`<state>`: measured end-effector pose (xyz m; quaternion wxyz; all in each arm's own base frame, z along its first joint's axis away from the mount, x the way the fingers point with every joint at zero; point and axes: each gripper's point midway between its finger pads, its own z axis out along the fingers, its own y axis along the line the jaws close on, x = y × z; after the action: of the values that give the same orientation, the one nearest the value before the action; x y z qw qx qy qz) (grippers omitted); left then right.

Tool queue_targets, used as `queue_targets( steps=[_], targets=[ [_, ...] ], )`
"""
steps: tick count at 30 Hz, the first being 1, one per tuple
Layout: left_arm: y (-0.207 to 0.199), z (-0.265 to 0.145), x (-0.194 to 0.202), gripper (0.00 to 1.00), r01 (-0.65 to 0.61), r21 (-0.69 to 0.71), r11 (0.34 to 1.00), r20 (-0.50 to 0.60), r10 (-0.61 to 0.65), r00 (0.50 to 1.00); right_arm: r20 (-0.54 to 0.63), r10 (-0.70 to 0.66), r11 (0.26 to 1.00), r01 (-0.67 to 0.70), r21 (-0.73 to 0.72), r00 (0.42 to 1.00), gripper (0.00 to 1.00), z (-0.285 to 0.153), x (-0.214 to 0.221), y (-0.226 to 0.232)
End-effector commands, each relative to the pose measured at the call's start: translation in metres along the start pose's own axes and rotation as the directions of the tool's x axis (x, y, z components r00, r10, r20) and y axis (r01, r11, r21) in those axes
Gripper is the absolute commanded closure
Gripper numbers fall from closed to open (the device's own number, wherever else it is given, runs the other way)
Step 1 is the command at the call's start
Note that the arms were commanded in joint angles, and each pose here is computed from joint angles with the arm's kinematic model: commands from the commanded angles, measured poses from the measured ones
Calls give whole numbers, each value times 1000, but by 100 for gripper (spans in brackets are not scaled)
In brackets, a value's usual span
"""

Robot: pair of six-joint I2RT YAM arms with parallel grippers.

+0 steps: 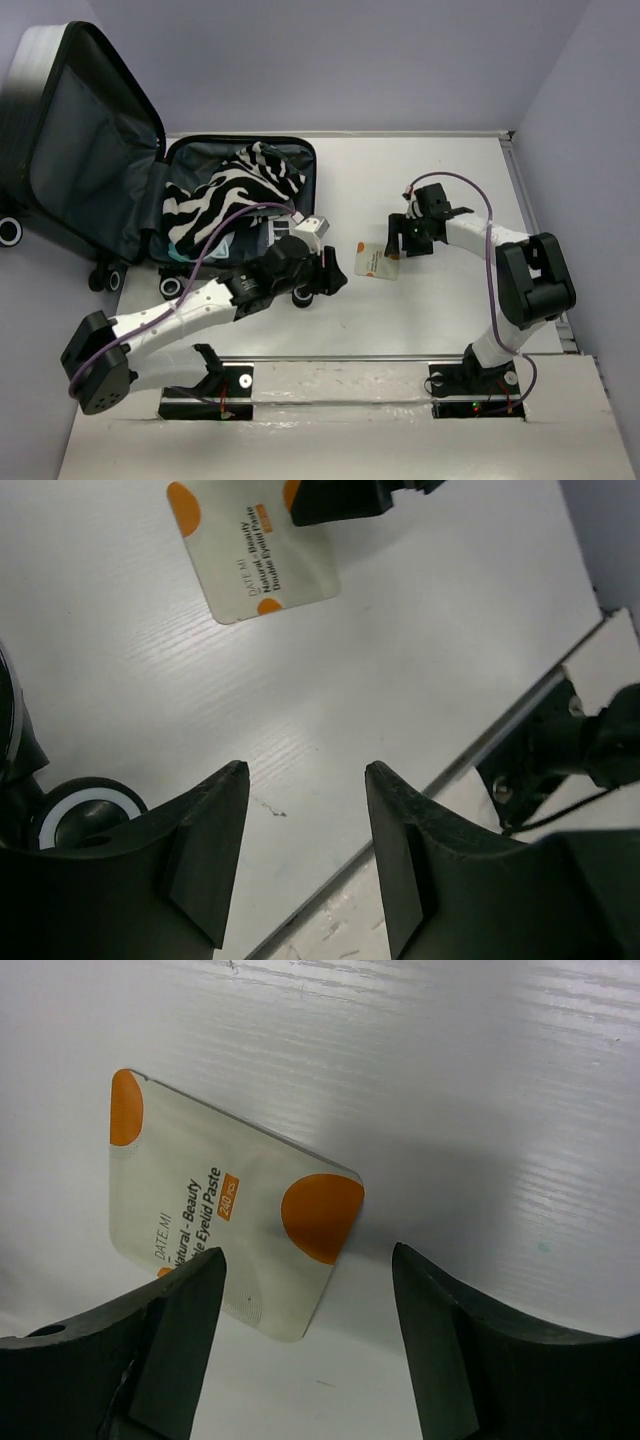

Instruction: Pack the luggage

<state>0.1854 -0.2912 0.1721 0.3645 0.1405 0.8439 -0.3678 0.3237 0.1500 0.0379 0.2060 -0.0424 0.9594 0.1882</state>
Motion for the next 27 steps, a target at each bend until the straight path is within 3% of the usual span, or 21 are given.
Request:
queue_targets(
  steps=[1, 12, 18, 27],
  targets=[
    [0, 33, -34, 41, 72, -93, 993, 147, -58, 987, 80, -20, 999, 18, 30, 997, 27, 3, -31, 1],
    [35, 136, -1, 42, 50, -283, 958, 48, -38, 998, 70, 5, 999, -2, -49, 998, 34, 13, -15, 11],
    [56, 164, 9, 43, 16, -373, 928, 24, -7, 1000, 55, 34, 998, -31, -59, 998, 38, 18, -7, 11],
    [69, 194, 37, 60, -4, -380, 925, -51, -17, 999, 32, 55, 991, -51, -127, 998, 41, 24, 9, 18]
  ],
)
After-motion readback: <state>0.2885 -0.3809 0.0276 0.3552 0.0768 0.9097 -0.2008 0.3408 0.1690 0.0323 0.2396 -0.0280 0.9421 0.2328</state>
